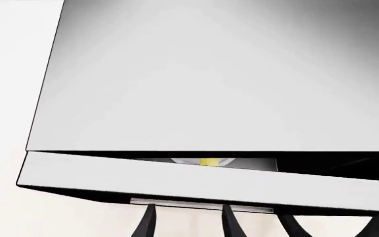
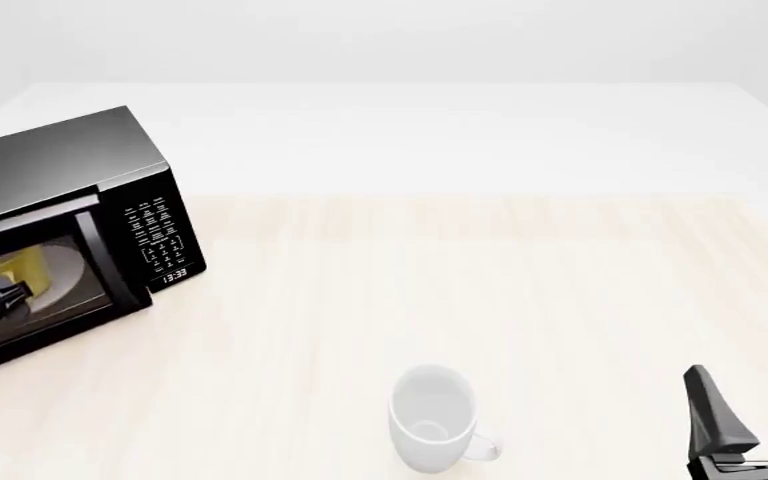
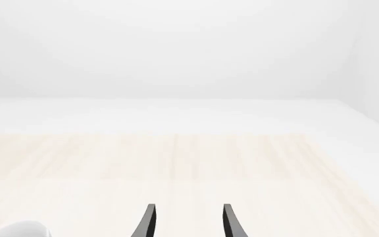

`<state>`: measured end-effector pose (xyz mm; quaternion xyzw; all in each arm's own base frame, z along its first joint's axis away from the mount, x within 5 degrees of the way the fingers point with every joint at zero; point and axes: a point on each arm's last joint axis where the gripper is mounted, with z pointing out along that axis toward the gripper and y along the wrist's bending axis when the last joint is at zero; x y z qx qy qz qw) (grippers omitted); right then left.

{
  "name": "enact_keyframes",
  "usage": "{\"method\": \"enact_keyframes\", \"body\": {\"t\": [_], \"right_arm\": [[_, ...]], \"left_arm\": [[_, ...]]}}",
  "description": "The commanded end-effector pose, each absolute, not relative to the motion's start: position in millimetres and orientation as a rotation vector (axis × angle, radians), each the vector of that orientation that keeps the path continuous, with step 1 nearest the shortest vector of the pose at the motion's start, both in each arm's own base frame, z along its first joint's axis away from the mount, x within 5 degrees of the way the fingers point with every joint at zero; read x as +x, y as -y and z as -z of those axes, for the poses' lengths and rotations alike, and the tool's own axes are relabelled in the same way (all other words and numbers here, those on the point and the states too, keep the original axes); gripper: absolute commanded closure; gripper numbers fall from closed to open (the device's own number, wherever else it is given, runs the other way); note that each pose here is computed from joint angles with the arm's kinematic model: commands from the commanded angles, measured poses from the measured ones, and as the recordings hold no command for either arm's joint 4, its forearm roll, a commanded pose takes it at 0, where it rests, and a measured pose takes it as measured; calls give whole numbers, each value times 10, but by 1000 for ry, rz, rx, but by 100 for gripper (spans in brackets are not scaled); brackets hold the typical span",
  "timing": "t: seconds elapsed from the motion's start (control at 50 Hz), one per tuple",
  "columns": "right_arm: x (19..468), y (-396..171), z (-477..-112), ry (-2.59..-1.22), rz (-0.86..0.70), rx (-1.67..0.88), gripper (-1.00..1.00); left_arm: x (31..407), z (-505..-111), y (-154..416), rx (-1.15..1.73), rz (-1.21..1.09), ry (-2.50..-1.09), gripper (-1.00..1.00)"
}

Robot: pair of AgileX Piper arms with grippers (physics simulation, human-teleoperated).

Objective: Put the yellow and white mug in the microwave and close it.

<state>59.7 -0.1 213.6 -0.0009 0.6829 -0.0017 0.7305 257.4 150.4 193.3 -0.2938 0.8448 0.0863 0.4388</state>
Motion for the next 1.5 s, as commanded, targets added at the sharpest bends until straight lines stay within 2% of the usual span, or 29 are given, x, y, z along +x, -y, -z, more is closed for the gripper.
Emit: {"method": "enact_keyframes", "body": {"t": [0.02, 1.5], "right_arm": [[597, 1, -2136, -1503, 4, -2, -100], [597, 1, -2136, -1503, 4, -2, -100]], "left_arm": [[2682, -1970, -1534, -727, -205, -2085, -100], [2749, -1938, -1628, -744, -214, -2090, -100]]}}
